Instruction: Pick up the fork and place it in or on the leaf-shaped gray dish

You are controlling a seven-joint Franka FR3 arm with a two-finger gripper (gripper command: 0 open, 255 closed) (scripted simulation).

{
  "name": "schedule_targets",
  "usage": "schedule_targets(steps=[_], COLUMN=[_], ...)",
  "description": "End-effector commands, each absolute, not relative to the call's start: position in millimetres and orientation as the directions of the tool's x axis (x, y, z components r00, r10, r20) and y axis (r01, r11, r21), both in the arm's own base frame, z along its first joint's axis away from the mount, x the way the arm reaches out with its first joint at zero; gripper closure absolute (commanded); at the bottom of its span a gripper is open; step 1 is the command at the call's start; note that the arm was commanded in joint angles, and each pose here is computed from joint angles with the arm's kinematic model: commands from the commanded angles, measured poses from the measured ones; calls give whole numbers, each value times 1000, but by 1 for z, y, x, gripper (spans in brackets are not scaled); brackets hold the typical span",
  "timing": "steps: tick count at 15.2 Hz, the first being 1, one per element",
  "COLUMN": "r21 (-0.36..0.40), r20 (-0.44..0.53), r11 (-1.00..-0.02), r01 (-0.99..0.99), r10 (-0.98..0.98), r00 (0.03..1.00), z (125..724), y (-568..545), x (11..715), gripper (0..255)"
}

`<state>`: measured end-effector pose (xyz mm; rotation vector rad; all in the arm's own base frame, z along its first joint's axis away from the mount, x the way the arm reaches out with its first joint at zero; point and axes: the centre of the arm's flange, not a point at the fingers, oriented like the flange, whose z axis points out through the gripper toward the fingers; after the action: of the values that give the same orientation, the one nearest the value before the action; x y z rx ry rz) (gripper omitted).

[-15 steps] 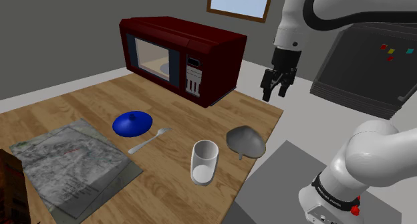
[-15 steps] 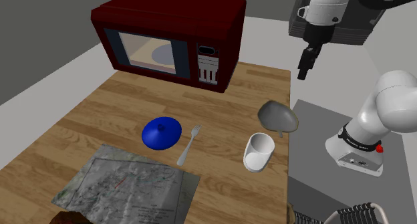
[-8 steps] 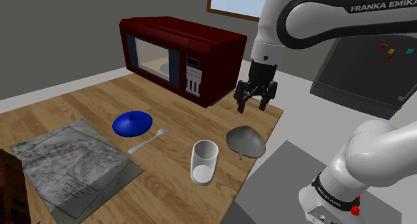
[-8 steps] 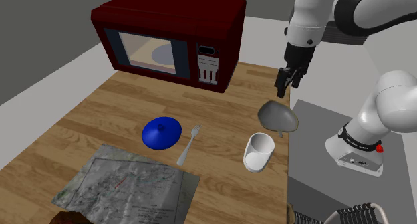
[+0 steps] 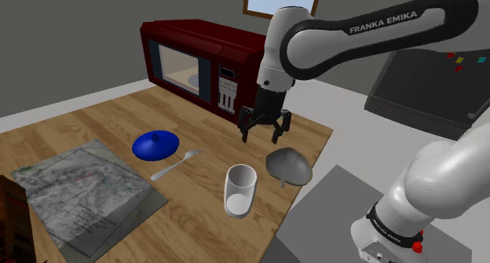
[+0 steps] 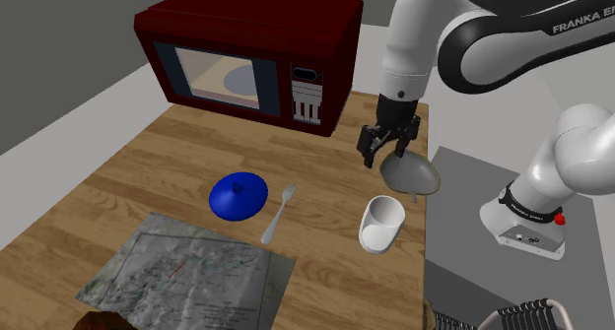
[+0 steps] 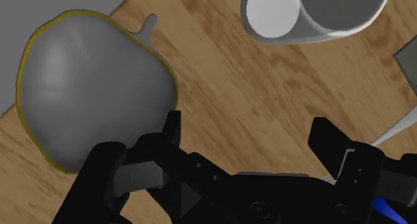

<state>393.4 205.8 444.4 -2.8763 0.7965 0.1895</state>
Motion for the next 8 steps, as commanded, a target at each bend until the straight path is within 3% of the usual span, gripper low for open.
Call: schedule_targets(steps=[1,8], r21=[-116,-125], r20=[-168,-188], r11=[-814,-687], r01=[-569,-716], r10=[-549,-692], r00=[819,697], z=[433,394], y=[221,271], x=[408,467], gripper=[0,0])
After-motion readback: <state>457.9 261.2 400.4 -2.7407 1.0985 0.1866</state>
